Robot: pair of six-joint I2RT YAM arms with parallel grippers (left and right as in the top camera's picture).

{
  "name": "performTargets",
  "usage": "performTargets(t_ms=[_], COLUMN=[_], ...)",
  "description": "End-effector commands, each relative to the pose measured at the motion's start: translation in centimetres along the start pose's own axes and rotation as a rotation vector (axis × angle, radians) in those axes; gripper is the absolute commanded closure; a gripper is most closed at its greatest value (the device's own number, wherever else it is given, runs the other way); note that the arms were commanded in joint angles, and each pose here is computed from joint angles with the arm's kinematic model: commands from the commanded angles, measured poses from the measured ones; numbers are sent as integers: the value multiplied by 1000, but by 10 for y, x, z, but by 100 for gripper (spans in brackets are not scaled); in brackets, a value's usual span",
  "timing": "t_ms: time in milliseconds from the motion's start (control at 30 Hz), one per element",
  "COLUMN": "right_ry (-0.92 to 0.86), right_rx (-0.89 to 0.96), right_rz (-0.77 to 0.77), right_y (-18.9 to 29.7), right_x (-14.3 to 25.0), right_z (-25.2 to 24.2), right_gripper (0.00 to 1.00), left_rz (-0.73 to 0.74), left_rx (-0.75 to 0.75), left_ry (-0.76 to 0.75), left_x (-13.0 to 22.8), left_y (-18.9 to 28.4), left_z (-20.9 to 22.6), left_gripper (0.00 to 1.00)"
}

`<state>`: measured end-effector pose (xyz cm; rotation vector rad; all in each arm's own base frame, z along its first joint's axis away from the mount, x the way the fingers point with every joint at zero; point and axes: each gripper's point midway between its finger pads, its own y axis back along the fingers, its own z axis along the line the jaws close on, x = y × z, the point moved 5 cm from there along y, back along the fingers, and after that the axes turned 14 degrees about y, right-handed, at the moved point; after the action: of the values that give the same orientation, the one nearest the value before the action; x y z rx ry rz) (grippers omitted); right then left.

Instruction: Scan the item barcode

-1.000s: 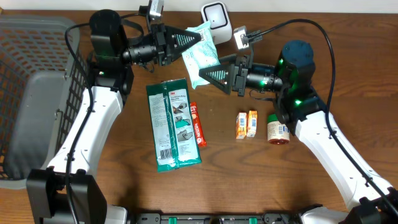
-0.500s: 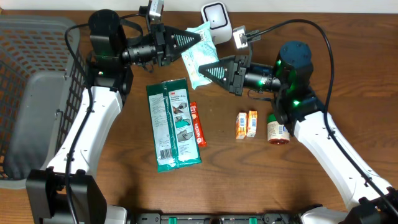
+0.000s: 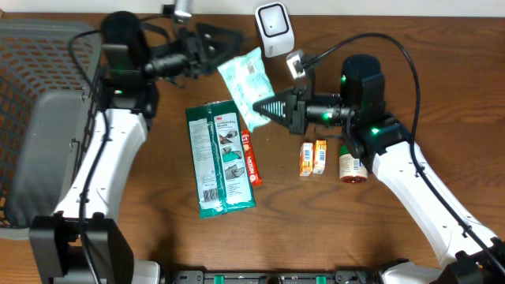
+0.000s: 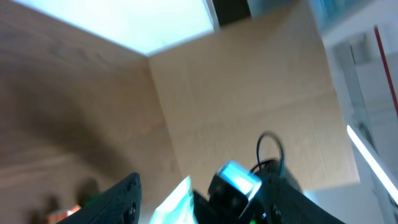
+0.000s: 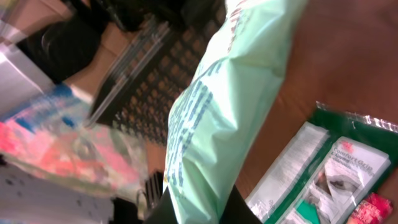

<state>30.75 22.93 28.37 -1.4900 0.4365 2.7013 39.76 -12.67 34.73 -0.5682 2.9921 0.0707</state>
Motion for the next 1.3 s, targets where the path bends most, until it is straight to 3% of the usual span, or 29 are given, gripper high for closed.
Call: performTargets(t_ms=[0,133,267,367,500,567,700,767,900,1100,1267], right_ry=[87,71,106,210,329,359,511,646,880,1100,1282], right_rx=[66,184,447,642,724,753,716,663,633,882,1028], right_rz=[27,97,276,418,523,544,627,683,769,884,857], right_y=[7,23,49,75,89,91,86,82,82,102,102], right_x=[6,11,7,-10,-26,-30,-28,-27,-32,-63,-100], right_z=[-12,-26,-33,-24,-2,5,10,13,10,-10,-17], right_gripper=[99,99,99,99,99,99,99,99,99,99,99], left_rz=[-83,-74,-8,33,-4,-66,-242,-284,-337,-508,-555], left_rx=[-5,-3,11,11,-58,-167,-648,-851,-1114,-1422,-1505], left_ry=[-38,-87,-122,-124,-56,12,126,109,20,-48,-67], left_x=[-20,-26,-21,-15,-14,-13,-1,7,13,6,4], left_y=[24,46,59,59,54,51,60,67,79,117,129], left_z=[0,1,0,4,26,51,125,145,162,169,168], left_gripper=[37,36,36,36,37,37,36,36,36,33,23])
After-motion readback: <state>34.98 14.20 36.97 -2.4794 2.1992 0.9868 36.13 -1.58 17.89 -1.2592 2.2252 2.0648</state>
